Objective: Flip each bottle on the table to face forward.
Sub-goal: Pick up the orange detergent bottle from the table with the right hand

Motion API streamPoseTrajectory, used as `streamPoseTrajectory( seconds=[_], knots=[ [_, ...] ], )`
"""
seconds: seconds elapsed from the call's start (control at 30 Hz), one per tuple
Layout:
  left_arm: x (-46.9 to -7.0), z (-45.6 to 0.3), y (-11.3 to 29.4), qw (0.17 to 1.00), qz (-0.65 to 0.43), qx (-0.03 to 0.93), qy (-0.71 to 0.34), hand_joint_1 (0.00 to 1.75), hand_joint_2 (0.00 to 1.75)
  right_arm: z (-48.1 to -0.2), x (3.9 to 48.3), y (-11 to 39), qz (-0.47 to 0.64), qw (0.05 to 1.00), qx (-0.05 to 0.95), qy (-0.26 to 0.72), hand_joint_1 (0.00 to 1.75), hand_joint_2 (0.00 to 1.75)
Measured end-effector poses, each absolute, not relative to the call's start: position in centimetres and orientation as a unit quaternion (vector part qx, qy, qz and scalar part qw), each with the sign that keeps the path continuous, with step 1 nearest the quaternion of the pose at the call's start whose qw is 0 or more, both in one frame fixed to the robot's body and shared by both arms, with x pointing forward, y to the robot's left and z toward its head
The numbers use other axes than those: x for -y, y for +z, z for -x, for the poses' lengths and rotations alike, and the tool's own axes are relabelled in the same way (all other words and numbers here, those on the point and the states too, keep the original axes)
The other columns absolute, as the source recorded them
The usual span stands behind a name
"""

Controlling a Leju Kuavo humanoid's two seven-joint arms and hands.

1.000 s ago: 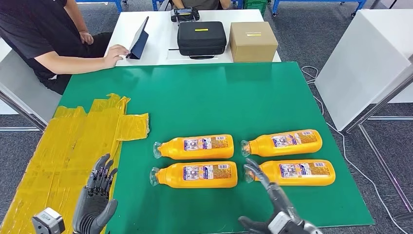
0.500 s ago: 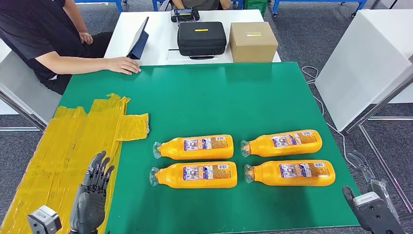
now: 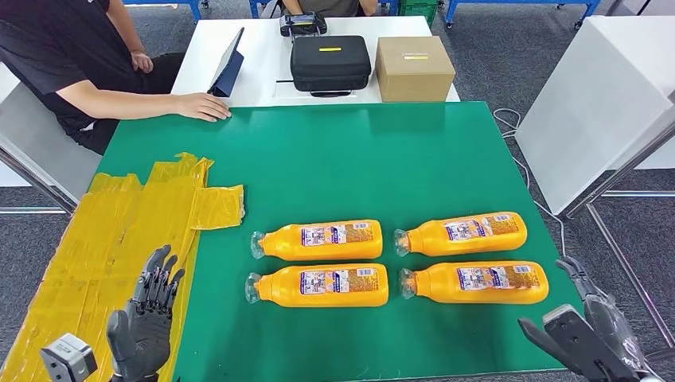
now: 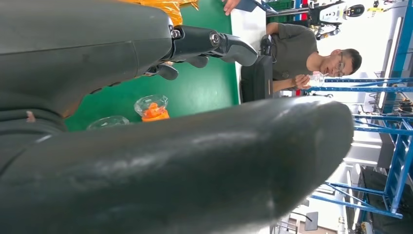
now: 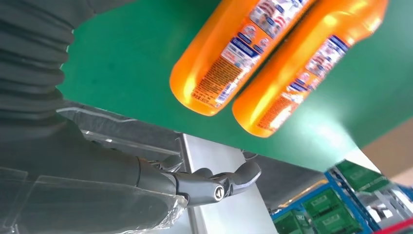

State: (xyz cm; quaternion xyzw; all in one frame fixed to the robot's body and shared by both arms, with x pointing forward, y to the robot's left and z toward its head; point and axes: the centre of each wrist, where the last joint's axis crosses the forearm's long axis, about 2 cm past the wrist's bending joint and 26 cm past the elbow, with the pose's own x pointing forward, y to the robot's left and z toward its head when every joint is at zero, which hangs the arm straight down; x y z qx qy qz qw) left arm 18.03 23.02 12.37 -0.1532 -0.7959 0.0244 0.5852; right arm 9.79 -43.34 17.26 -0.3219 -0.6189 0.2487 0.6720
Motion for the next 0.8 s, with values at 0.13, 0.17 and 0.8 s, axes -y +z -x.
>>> streamPoseTrajectory(
  seconds=[0.13,0.17,0.8],
  knots=[
    [-23.0,-18.3,12.6,0.581,0.155,0.799,0.023,0.00,0.00,-10.2,42.9,17.7,0.337,0.666,0.605,0.277,0.00,1.75],
    [-23.0,-18.4,12.6,0.581,0.155,0.799,0.023,0.00,0.00,-10.3,42.8,17.8,0.338,0.664,0.604,0.282,0.00,1.75],
    [-22.8,-20.2,12.8,0.575,0.167,0.801,0.014,0.00,0.00,-11.5,41.9,18.7,0.403,0.651,0.515,0.385,0.00,1.75]
  ],
)
